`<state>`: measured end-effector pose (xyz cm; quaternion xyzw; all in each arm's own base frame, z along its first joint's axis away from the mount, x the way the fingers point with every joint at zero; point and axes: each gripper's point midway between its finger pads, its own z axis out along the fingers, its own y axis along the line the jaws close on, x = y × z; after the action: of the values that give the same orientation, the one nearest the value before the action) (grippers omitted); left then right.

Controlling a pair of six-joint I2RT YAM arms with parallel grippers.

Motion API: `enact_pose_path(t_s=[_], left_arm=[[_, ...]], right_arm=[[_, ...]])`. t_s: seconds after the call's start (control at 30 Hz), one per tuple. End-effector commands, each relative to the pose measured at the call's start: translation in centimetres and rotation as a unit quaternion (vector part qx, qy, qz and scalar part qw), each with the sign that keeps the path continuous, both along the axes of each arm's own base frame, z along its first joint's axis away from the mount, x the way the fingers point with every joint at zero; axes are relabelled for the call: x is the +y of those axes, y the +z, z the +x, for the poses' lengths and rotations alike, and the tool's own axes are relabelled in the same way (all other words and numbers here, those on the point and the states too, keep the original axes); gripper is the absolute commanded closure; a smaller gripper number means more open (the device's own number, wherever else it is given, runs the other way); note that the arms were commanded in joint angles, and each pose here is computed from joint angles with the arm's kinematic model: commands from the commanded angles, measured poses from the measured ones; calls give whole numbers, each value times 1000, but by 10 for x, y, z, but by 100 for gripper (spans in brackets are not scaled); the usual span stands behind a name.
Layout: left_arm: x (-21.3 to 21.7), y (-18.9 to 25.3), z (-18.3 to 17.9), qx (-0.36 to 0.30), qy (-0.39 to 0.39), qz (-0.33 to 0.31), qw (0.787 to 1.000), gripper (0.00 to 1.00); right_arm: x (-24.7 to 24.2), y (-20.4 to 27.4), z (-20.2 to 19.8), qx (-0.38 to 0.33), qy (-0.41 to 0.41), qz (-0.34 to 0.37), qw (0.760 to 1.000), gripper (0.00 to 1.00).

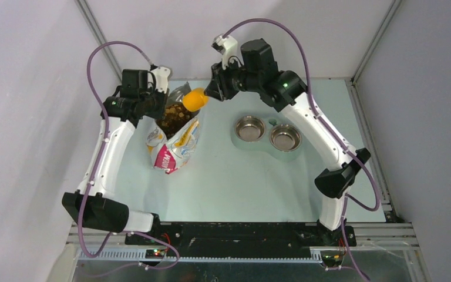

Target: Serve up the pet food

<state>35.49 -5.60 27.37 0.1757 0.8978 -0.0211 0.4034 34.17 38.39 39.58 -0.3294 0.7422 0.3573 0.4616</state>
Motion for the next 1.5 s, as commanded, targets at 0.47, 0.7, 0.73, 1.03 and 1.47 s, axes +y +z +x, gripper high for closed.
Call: enact_pose_path(t_s=[0.47,0.7,0.73,1.03,1.47], left_arm=[[-31,54,-14,-78,-41,-89,992,100],[-45,30,-13,-36,-36,-133,990,100],[-44,27,-12,-37,-35,-132,990,100],[-37,25,-5,-48,-13,-122,991,100],[-25,24,12,-72,-10,-77,994,100]], right_arm=[[53,-78,14,38,-18,-57,998,100],[75,-116,39,60,-90,-77,991,100],[77,-122,42,56,-101,-83,990,100],[90,-182,44,47,-109,-158,980,100],[106,-179,-45,293,165,-25,941,100]])
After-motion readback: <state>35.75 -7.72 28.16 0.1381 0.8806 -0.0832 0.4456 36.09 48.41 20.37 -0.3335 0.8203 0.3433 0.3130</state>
